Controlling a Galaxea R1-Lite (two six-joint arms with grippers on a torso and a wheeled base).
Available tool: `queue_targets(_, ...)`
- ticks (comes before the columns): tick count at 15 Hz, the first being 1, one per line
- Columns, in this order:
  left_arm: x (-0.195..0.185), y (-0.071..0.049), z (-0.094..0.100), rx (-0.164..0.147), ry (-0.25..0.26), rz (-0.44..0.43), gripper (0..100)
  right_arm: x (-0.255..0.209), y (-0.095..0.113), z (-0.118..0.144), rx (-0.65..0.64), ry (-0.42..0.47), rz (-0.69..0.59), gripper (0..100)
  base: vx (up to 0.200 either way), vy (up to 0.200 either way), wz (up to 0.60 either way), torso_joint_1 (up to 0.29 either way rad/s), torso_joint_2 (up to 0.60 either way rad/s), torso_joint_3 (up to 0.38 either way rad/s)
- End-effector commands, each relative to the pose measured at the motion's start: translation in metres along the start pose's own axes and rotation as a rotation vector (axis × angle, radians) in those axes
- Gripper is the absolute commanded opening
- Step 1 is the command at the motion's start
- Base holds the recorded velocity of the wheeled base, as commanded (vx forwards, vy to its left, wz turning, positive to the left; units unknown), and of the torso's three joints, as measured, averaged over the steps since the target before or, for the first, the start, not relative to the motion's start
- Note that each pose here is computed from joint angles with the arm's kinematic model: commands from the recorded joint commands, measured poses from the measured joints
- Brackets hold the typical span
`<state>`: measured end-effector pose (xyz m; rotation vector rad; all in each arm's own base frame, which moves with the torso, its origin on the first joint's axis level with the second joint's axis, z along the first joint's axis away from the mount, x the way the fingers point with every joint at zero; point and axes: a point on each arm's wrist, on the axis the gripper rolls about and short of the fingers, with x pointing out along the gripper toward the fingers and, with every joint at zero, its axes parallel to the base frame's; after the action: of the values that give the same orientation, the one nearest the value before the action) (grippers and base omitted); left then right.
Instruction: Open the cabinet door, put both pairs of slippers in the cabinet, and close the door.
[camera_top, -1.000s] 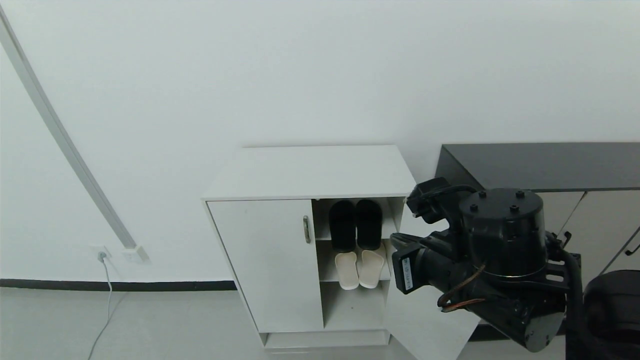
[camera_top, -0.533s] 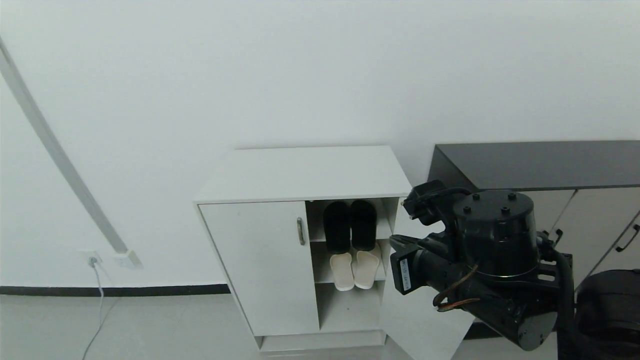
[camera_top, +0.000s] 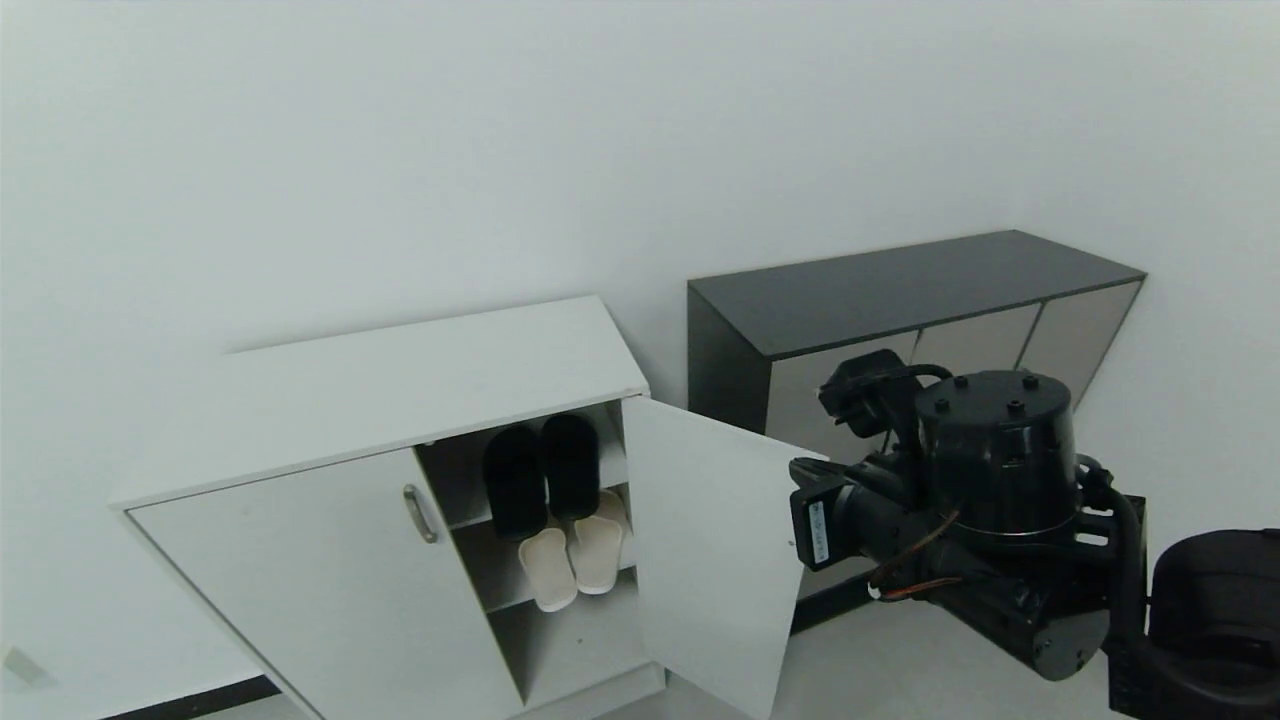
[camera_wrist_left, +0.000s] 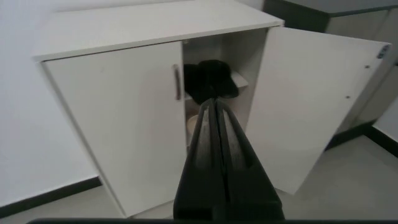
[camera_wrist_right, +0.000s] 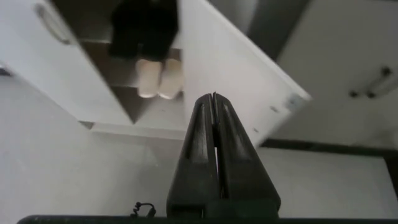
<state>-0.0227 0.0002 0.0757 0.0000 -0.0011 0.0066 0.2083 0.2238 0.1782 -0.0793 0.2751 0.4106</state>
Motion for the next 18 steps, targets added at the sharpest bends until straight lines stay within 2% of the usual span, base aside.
queue_targets(1, 0.000, 0.000, 0.000, 0.000, 0.000, 0.001, 0, 0.008, -0.005, -0.002, 0.009, 0.001, -0.017, 0, 0.000, 0.000, 0.00, 0.000, 0.00, 0.000)
queue_targets(5, 0.000, 0.000, 0.000, 0.000, 0.000, 0.003, 0, 0.029, -0.017, -0.002, 0.034, -0.007, -0.053, 0, 0.000, 0.000, 0.00, 0.000, 0.00, 0.000)
queue_targets(9, 0.000, 0.000, 0.000, 0.000, -0.002, 0.001, 0, 0.041, -0.025, -0.002, 0.046, -0.005, -0.081, 0, -0.200, 0.000, 0.00, 0.002, 0.00, 0.001)
queue_targets(16, 0.000, 0.000, 0.000, 0.002, 0.000, 0.001, 0, 0.082, -0.057, 0.004, 0.099, -0.016, -0.151, 0, 0.000, 0.000, 0.00, 0.000, 0.00, 0.000)
queue_targets(18, 0.000, 0.000, 0.000, 0.002, 0.000, 0.001, 0, 0.109, -0.075, 0.008, 0.159, -0.034, -0.171, 0, 0.000, 0.000, 0.00, 0.000, 0.00, 0.000)
